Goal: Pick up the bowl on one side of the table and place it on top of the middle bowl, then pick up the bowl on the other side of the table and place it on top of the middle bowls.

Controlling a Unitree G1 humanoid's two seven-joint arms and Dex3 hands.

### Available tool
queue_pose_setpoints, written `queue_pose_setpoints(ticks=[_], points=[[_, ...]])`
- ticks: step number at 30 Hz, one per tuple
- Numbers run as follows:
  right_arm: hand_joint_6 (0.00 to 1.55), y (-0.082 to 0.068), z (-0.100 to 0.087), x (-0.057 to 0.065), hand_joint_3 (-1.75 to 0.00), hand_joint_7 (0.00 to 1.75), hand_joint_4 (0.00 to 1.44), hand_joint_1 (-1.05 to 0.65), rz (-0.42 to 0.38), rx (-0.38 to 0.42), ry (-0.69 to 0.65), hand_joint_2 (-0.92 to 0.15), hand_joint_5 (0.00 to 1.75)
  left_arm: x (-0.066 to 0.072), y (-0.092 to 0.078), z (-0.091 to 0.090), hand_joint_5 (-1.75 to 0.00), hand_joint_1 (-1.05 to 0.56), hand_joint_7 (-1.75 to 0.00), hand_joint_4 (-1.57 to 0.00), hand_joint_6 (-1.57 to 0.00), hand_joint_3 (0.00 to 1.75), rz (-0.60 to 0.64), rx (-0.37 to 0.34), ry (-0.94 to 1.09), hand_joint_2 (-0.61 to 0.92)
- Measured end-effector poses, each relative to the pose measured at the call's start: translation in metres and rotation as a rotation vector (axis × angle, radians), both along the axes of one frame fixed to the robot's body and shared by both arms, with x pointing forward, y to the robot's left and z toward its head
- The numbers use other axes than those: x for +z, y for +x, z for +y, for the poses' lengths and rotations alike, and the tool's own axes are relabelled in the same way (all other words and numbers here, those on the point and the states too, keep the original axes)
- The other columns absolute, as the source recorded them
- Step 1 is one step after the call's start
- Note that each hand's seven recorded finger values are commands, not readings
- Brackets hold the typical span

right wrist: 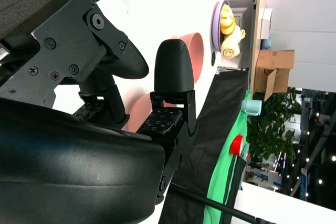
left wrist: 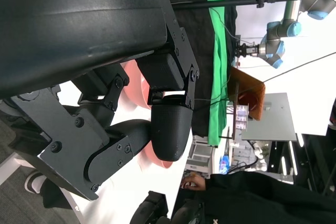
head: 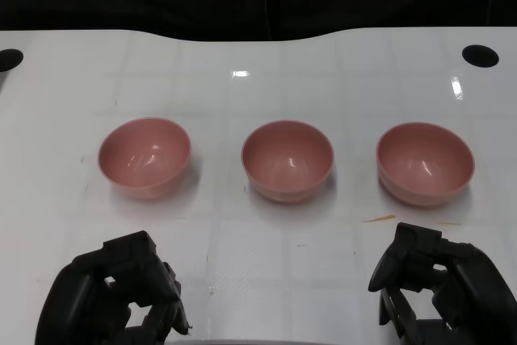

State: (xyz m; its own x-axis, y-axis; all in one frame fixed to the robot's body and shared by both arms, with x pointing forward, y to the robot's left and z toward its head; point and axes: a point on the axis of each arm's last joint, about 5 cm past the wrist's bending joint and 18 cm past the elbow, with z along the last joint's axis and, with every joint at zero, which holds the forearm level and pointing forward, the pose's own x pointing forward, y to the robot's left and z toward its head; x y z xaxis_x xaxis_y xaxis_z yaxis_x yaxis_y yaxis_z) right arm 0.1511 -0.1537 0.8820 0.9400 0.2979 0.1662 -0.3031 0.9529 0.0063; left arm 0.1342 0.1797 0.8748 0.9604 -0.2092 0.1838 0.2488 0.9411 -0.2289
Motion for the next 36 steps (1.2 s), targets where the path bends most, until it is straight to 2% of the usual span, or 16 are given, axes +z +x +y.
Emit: queue_pose_setpoints(ticks=[21,23,26,30,36], points=[[0.83,0.0,0.0,0.0,-1.4,1.27,0.86,-0.14,-0.009,0.001,0.002,-0.38,1.58,0.0,-0.001,0.0,-1.53,-0.15,-1.35,-1.02,-0.99,1.27,0.0,0.002,-0.003,0.36],[0.8,0.0,0.0,0.0,-1.34,1.21,0.84,-0.14,-0.009,0.001,0.002,-0.4,1.54,0.0,0.0,0.0,-1.52,-0.15,-1.34,-1.02,-0.99,1.26,-0.003,-0.003,-0.005,0.37],[0.71,0.001,-0.001,0.001,-1.21,1.1,0.74,-0.16,-0.012,-0.003,0.008,-0.43,1.45,0.0,0.001,0.0,-1.52,-0.16,-1.34,-1.02,-0.99,1.26,-0.007,-0.007,-0.005,0.37],[0.61,0.005,-0.003,0.004,-0.91,0.92,0.63,-0.24,-0.033,-0.019,0.008,-0.51,1.28,0.001,0.001,0.001,-1.53,-0.16,-1.33,-1.02,-1.0,1.26,-0.01,-0.008,-0.01,0.36],[0.61,0.013,-0.01,0.011,-0.61,0.68,0.6,-0.28,-0.11,-0.046,-0.026,-0.64,1.13,0.001,0.002,0.002,-1.53,-0.16,-1.34,-1.03,-1.0,1.26,-0.013,-0.004,-0.01,0.37]])
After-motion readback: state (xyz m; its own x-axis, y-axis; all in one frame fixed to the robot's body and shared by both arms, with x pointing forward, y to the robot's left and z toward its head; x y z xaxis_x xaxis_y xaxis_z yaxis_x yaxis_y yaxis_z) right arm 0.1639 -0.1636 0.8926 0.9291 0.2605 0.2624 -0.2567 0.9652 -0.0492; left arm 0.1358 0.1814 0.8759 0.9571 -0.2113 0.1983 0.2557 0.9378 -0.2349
